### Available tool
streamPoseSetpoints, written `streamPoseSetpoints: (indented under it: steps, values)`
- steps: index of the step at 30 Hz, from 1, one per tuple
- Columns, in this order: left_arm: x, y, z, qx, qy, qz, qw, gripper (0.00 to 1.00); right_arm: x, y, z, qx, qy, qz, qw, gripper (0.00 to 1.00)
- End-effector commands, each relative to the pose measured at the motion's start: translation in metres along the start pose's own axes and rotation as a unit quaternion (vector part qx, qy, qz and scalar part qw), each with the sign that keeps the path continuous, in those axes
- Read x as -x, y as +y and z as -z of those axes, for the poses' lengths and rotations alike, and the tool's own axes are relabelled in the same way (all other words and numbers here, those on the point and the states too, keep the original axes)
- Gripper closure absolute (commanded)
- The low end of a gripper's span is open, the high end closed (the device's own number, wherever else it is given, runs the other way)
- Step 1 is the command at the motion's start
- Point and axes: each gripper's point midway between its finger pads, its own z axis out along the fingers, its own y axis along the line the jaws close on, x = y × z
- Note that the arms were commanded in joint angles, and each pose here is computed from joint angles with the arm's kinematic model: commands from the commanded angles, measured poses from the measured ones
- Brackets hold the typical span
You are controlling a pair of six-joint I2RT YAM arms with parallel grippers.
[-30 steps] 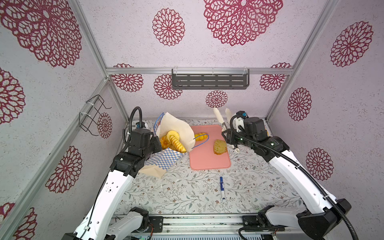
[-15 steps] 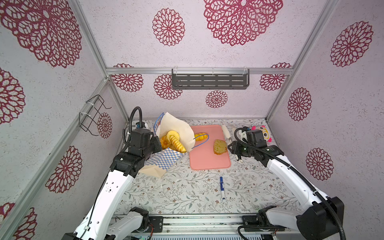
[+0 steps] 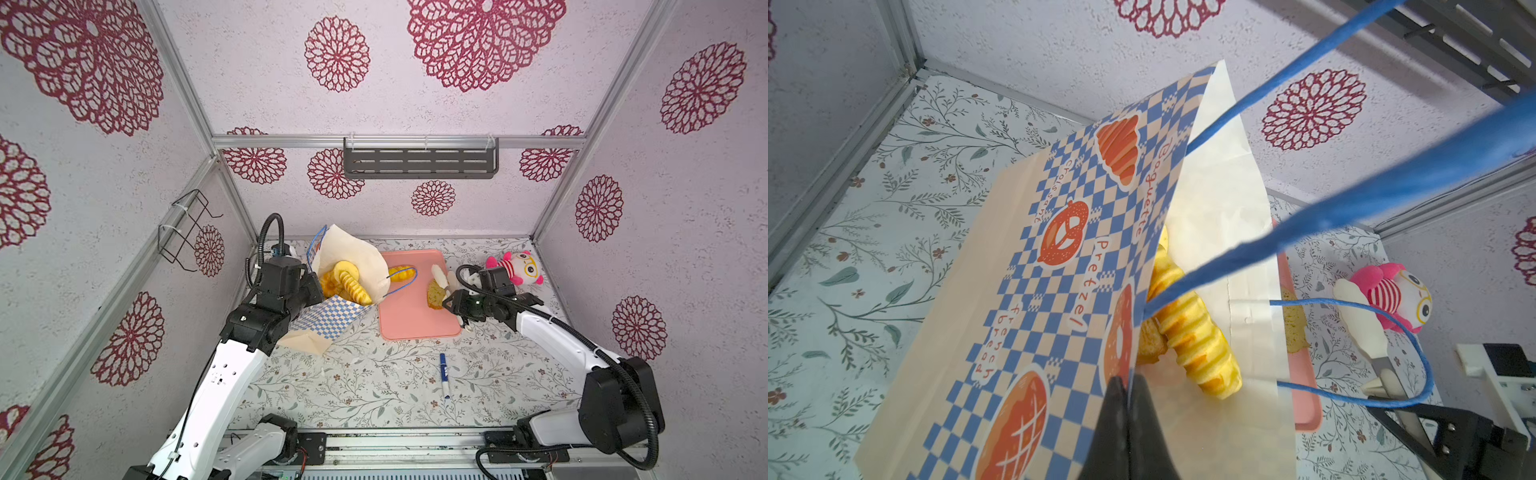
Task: Place the fake bread into the paper bag
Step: 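Move the open tongs over the yellow oval bun with the right gripper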
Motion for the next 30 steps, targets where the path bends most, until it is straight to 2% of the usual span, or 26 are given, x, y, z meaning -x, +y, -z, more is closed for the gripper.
streamPoseSetpoints:
  steps: [1,13,23,30]
  values:
    - [0.001,0.007,0.002,0.012,-0.004,0.001,1.000,1.00,0.016,0.023,0.002,0.052,-0.019,-0.001,0.998,0.52]
    - [0.001,0.008,0.003,0.009,-0.005,0.002,1.000,1.00,0.009,0.035,-0.022,0.081,0.014,-0.018,0.996,0.52]
    - [0.007,0.005,0.005,0.004,-0.014,0.001,1.000,1.00,0.013,0.062,-0.048,0.097,0.039,-0.010,0.994,0.52]
    - [0.009,0.006,0.008,0.004,-0.019,-0.002,1.000,1.00,0.018,0.076,-0.067,0.110,0.052,-0.028,0.992,0.51]
